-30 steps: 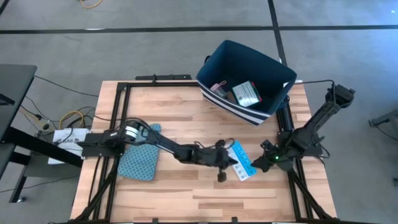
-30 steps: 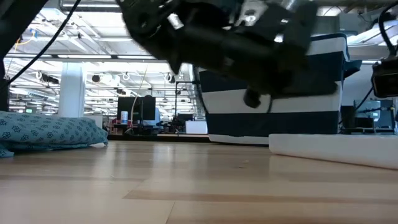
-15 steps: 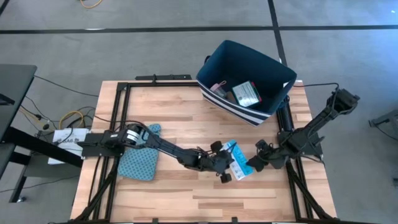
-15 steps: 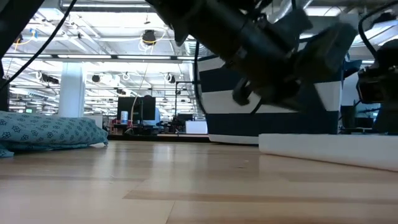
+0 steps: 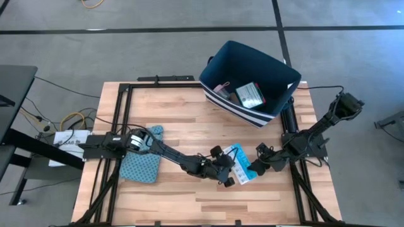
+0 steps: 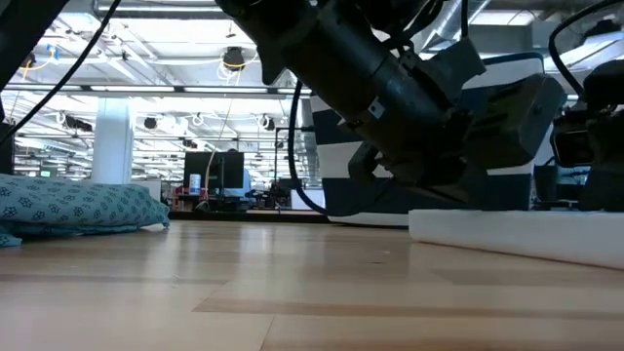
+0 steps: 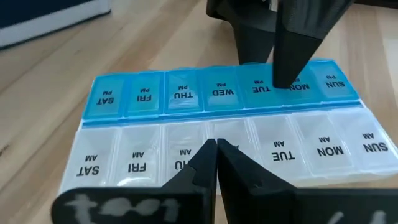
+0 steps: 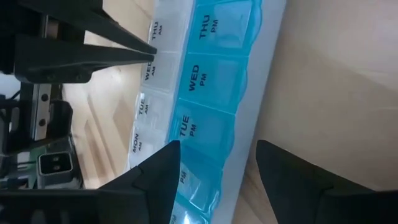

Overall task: Pick & place medical supplies in basket/bin
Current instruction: Put the medicine organizer into the blue organizer bin

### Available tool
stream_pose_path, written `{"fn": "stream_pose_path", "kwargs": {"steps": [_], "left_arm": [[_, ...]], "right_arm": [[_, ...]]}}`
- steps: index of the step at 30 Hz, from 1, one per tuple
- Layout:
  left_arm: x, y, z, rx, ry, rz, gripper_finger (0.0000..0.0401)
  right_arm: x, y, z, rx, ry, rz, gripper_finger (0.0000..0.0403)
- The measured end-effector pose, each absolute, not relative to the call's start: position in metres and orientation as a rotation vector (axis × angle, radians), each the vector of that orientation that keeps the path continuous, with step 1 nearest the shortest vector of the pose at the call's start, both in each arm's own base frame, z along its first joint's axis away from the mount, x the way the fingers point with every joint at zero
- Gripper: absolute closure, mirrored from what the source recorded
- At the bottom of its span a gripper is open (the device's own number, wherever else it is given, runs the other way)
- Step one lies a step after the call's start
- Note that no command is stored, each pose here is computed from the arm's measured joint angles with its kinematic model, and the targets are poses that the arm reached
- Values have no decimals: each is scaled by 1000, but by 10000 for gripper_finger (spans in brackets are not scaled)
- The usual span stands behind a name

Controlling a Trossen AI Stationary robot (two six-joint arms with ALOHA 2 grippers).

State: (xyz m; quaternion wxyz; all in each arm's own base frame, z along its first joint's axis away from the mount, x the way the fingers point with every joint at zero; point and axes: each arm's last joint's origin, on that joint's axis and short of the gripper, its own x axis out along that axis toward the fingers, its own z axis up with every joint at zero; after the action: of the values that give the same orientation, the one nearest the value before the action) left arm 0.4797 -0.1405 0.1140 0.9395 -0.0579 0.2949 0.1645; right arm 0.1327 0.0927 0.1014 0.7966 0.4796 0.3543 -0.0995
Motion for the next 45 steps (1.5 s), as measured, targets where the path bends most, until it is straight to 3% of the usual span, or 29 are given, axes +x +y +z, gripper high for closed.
{"fn": "stream_pose_path", "kwargs": {"steps": [29, 45], "left_arm": [[458, -188, 76, -158, 573, 494, 401], [450, -191, 64, -73, 599, 524, 401]], "right_arm": [[146, 107, 97, 1123, 762, -154, 195], [194, 122, 95, 995, 782, -50, 199]]}}
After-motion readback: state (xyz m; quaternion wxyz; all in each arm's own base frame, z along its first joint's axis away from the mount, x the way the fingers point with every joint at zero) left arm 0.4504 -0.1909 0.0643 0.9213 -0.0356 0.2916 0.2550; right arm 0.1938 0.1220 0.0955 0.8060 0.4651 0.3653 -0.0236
